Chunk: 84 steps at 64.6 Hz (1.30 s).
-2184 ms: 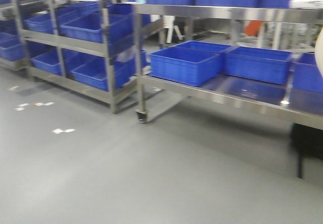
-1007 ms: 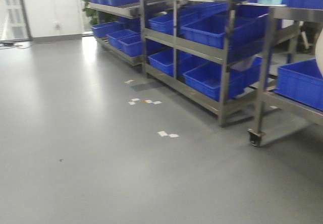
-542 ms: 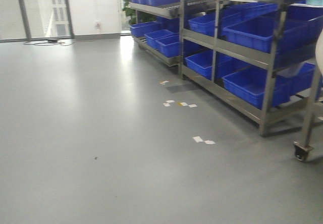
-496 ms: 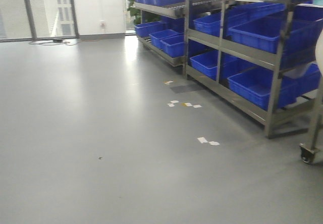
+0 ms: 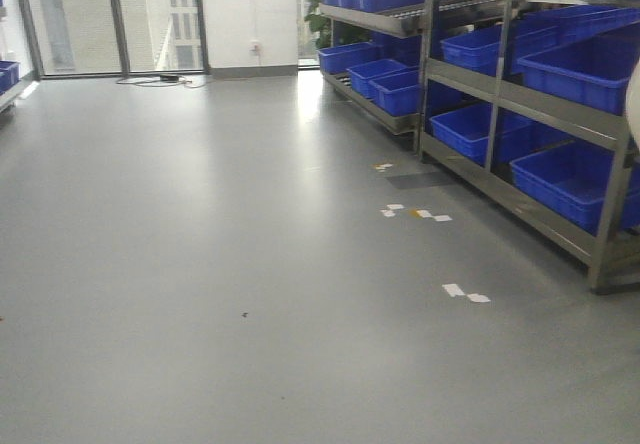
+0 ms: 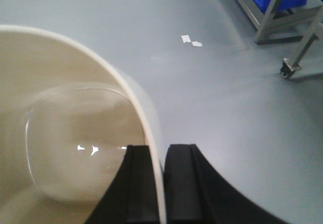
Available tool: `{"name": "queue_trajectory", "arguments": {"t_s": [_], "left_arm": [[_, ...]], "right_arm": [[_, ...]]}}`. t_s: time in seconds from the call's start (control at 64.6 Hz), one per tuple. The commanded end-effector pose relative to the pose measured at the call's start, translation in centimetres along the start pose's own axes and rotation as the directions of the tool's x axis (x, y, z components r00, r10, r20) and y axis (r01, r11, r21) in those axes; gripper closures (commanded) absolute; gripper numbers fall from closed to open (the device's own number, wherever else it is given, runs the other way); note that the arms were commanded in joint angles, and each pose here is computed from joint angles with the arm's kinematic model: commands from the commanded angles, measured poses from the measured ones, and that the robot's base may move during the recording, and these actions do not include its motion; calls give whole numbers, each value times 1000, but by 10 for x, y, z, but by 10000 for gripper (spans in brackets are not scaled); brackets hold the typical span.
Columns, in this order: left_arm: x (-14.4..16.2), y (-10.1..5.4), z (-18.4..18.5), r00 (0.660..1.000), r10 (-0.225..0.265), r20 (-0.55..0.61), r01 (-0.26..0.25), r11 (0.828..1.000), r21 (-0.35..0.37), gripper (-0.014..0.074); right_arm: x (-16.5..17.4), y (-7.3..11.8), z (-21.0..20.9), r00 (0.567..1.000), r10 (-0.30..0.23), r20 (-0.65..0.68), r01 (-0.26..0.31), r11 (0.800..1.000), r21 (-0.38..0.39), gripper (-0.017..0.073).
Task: Move white bin to right shelf second layer
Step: 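Drive toward the windows between the blue-crate shelves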
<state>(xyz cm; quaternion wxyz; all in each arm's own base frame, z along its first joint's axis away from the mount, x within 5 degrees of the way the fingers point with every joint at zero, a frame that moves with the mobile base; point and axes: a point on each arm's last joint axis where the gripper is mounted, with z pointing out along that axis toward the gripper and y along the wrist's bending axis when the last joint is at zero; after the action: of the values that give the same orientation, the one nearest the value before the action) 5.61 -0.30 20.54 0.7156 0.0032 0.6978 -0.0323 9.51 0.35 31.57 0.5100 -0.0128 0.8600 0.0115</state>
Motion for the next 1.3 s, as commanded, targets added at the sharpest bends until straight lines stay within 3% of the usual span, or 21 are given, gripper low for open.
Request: {"name": "queue_trajectory", "arguments": {"t_s": [0.0,1.285], "left_arm": [[1,0,0,997,-11,71,11,1000,3,509],[1,0,0,997,-11,71,11,1000,3,509]], "right_arm": [[-16,0,-5,993,5,118,-6,1000,1,504],[-16,0,-5,993,5,118,-6,1000,1,504]]}}
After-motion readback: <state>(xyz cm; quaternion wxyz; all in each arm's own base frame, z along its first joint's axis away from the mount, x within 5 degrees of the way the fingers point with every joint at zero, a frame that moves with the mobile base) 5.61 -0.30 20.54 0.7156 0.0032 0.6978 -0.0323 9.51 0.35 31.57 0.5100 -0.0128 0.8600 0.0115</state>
